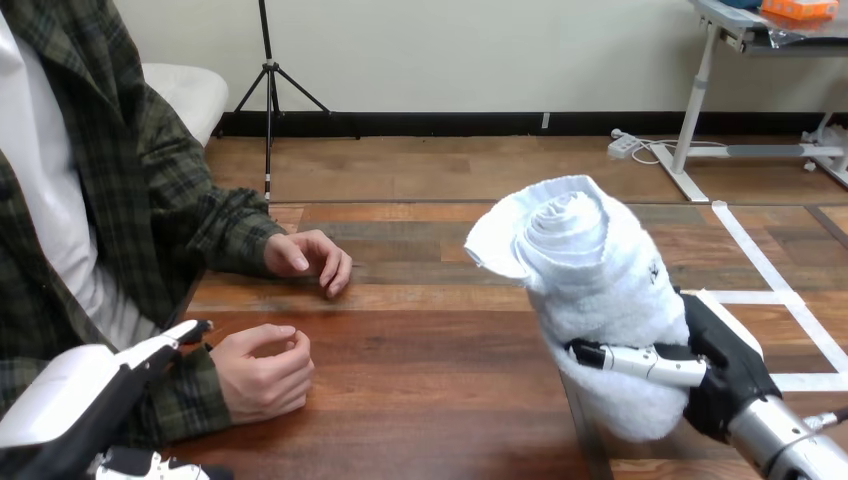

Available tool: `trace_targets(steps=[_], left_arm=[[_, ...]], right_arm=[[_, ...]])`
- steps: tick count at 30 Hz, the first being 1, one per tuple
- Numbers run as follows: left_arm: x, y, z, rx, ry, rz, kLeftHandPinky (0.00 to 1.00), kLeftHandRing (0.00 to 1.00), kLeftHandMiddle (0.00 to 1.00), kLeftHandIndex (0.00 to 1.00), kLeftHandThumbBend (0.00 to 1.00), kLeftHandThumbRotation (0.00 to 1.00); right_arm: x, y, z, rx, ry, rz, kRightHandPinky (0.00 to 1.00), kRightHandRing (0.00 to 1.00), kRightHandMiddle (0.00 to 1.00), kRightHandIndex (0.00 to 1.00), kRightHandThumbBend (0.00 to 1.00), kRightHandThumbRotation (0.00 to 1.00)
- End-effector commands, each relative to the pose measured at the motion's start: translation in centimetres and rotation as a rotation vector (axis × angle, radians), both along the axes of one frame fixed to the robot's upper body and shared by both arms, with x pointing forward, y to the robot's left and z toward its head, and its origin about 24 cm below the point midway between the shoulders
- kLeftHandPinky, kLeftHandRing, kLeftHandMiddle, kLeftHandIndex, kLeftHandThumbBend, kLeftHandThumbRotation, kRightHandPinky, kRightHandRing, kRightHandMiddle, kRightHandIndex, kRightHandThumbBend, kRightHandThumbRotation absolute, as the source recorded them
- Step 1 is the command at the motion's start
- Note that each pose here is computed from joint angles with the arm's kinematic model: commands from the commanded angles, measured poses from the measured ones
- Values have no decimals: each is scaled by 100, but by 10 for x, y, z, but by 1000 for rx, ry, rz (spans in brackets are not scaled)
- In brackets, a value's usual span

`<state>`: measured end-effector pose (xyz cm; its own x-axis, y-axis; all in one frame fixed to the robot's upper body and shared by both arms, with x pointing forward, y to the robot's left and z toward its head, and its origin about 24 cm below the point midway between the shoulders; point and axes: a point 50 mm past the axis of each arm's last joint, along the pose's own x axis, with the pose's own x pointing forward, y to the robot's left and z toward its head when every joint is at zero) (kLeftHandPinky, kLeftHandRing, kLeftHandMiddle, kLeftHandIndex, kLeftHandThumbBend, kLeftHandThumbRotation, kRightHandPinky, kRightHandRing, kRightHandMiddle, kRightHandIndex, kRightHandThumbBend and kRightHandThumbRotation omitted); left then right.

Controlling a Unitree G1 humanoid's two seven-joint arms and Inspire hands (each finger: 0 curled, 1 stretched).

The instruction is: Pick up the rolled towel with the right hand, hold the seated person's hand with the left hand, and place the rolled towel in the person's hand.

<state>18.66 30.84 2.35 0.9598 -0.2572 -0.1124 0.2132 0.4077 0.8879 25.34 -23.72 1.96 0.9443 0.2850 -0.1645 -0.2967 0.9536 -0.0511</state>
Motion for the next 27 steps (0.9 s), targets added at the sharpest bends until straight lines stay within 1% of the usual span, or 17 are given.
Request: trace_targets(steps=[1, 4, 8, 12, 15, 19, 23, 27], left_arm=[[39, 11, 22, 157, -75, -34, 72, 81, 87, 89, 100, 46], [41, 11, 20, 184, -73, -39, 71, 79, 84, 87, 100, 46], [45, 10, 18, 237, -66, -41, 70, 77, 82, 84, 100, 44], [47, 10, 16, 261, -73, -38, 67, 75, 80, 82, 100, 39], [49, 10, 14, 274, -88, -31, 64, 71, 76, 78, 100, 30], [50, 11, 13, 307, -88, -22, 62, 69, 73, 75, 100, 24], [51, 11, 12, 316, -98, -21, 60, 66, 70, 72, 100, 16], [51, 11, 12, 332, -104, -23, 58, 64, 69, 70, 100, 12]], right_arm=[[17, 17, 92, 92, -380, 39, 3, 7, 12, 16, 64, 0], [15, 18, 96, 89, -389, 38, 3, 7, 12, 15, 60, 0], [11, 20, 101, 116, -400, 38, 3, 6, 11, 14, 56, 0], [10, 22, 105, 140, -400, 40, 2, 5, 10, 13, 52, 0], [7, 23, 108, 152, -408, 46, 1, 4, 9, 12, 47, 0], [5, 25, 112, 156, -414, 55, 0, 4, 8, 11, 44, 0], [2, 26, 116, 147, -420, 56, 0, 3, 7, 10, 42, 0], [0, 27, 120, 136, -429, 59, 0, 3, 7, 10, 42, 0]])
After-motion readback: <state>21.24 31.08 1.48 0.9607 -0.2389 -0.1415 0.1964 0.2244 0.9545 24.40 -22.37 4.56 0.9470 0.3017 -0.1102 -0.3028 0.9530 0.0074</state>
